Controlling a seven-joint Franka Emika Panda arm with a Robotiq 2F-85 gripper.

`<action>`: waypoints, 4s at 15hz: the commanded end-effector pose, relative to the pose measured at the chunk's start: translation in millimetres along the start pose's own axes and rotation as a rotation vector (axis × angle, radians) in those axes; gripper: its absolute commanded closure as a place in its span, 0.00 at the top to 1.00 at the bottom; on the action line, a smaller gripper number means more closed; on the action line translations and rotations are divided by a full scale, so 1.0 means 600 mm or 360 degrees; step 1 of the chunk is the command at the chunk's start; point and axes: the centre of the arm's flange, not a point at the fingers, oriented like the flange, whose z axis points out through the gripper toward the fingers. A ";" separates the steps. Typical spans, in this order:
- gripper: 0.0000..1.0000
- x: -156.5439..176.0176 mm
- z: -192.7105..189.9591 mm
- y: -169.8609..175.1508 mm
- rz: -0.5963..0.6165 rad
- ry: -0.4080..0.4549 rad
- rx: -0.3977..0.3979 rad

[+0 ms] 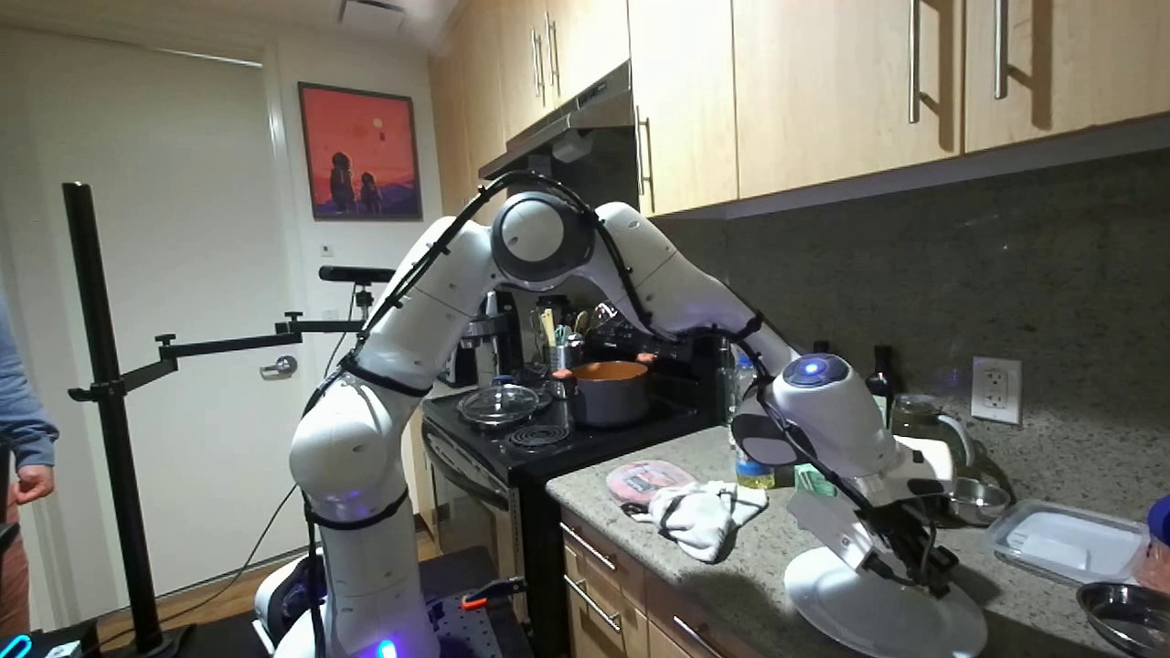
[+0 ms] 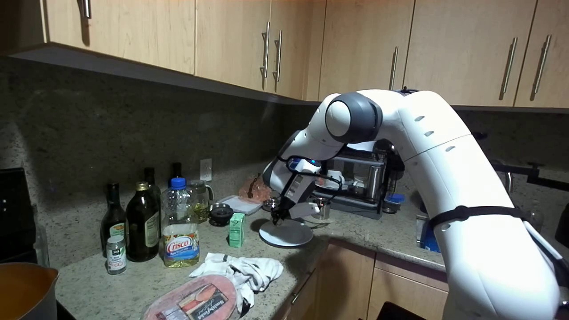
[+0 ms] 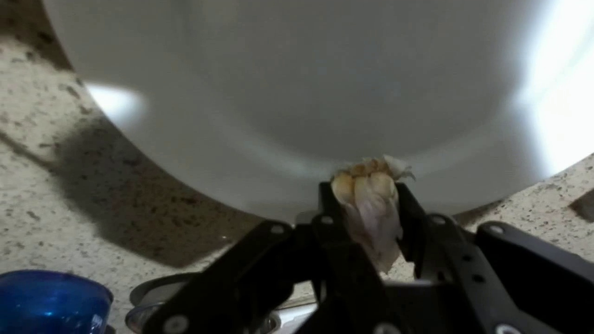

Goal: Move the bottle of oil on the white plate to the left, put the garlic on the white plate in the silver pot

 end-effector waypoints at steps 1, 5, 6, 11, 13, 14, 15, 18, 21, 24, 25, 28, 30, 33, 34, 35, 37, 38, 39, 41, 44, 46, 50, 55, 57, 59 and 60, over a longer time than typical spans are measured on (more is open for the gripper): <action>0.10 0.004 -0.036 0.019 0.0085 0.0055 0.0019; 0.10 -0.008 -0.060 0.059 0.0200 0.0092 -0.0006; 0.11 -0.009 -0.068 0.076 0.0244 0.0107 -0.0015; 0.11 -0.024 -0.105 0.157 0.0466 0.0192 -0.0069; 0.15 -0.028 -0.123 0.188 0.0549 0.0230 -0.0089; 0.15 -0.030 -0.134 0.202 0.0588 0.0253 -0.0099; 0.14 -0.032 -0.143 0.215 0.0622 0.0278 -0.0111; 0.10 -0.030 -0.166 0.249 0.0717 0.0344 -0.0123; 0.20 -0.027 -0.178 0.270 0.0758 0.0388 -0.0134; 0.17 -0.022 -0.177 0.293 0.0781 0.0410 -0.0146; 0.17 -0.019 -0.178 0.302 0.0790 0.0417 -0.0150; 0.17 -0.013 -0.182 0.323 0.0806 0.0442 -0.0162; 0.17 -0.010 -0.183 0.336 0.0814 0.0445 -0.0171; 0.15 -0.013 -0.173 0.337 0.0823 0.0438 -0.0162; 0.14 -0.017 -0.166 0.331 0.0822 0.0426 -0.0157; 0.14 -0.021 -0.159 0.327 0.0822 0.0416 -0.0150; 0.10 -0.030 -0.145 0.321 0.0828 0.0393 -0.0133; 0.14 -0.035 -0.139 0.320 0.0835 0.0386 -0.0132; 0.13 -0.039 -0.134 0.320 0.0842 0.0377 -0.0132; 0.16 -0.051 -0.131 0.328 0.0862 0.0367 -0.0146; 0.16 -0.072 -0.132 0.348 0.0929 0.0370 -0.0154; 0.14 -0.077 -0.131 0.357 0.0962 0.0376 -0.0162; 0.39 -0.073 -0.139 0.366 0.0988 0.0401 -0.0172; 0.79 -0.074 -0.167 0.374 0.0987 0.0438 -0.0186; 0.95 -0.072 -0.196 0.376 0.0952 0.0468 -0.0196; 1.00 -0.068 -0.227 0.378 0.0919 0.0508 -0.0198; 1.00 -0.064 -0.244 0.380 0.0898 0.0522 -0.0197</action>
